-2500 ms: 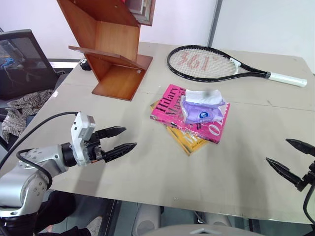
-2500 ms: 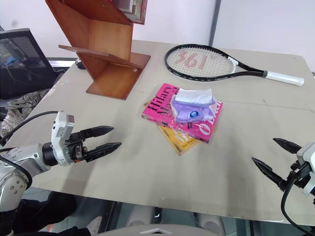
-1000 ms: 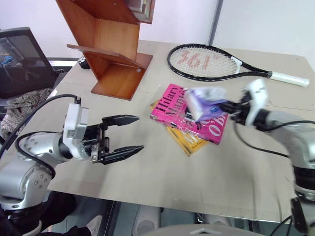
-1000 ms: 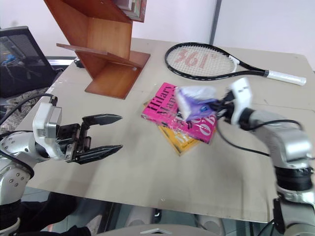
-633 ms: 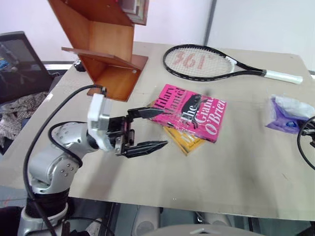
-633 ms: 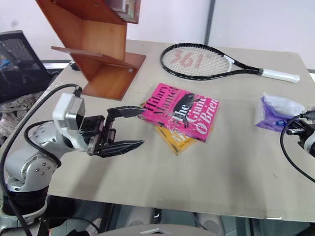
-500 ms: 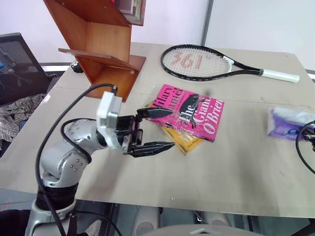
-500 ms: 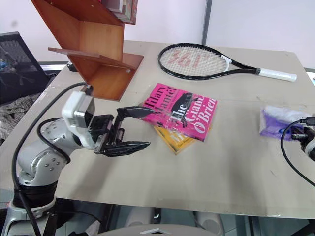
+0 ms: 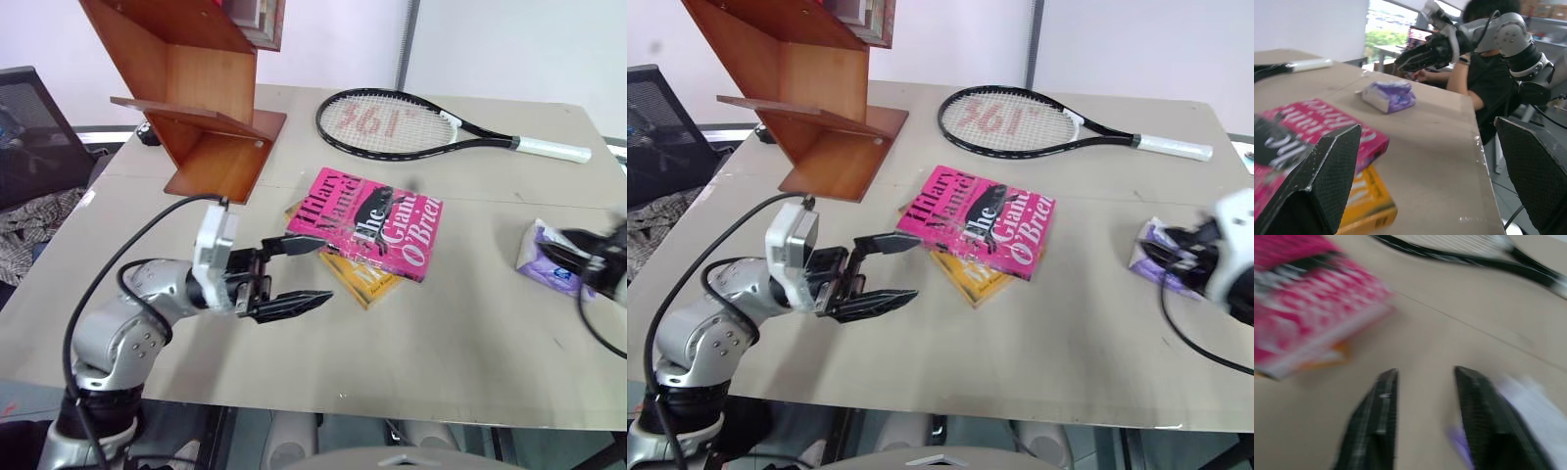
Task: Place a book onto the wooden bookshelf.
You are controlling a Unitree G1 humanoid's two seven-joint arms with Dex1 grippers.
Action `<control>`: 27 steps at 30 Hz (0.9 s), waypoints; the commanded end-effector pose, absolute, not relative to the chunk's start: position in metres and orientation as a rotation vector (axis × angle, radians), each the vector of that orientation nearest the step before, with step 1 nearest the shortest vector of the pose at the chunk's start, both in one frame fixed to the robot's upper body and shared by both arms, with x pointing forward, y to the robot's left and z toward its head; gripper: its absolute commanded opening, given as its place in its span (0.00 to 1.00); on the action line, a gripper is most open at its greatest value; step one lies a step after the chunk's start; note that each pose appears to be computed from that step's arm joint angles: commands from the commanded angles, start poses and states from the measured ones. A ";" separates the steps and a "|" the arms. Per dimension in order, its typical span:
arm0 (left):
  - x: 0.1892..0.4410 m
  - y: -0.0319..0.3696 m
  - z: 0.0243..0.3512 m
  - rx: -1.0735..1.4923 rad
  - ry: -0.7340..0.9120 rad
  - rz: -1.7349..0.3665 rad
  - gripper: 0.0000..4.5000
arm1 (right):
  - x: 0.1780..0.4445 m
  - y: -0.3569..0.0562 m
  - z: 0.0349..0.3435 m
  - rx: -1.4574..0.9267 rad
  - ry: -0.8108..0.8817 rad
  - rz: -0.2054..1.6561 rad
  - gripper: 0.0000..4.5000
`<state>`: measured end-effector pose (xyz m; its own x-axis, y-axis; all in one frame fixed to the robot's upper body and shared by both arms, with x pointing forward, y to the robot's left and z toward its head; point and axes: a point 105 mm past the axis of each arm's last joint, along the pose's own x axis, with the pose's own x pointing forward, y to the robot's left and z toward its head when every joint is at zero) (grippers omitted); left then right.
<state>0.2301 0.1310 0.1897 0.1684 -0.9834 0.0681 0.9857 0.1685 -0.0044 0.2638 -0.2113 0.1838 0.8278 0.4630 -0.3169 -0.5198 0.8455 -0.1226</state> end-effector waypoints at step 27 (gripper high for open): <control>0.197 0.172 0.195 0.122 0.022 -1.209 1.00 | 0.329 -0.125 0.142 -0.384 0.311 0.744 0.02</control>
<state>0.2017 0.1745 0.1858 0.3569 -0.9301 -0.0875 0.9341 0.3563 0.0219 0.3241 -0.1328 0.1322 0.6894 0.5802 -0.4337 -0.6990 0.6899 -0.1882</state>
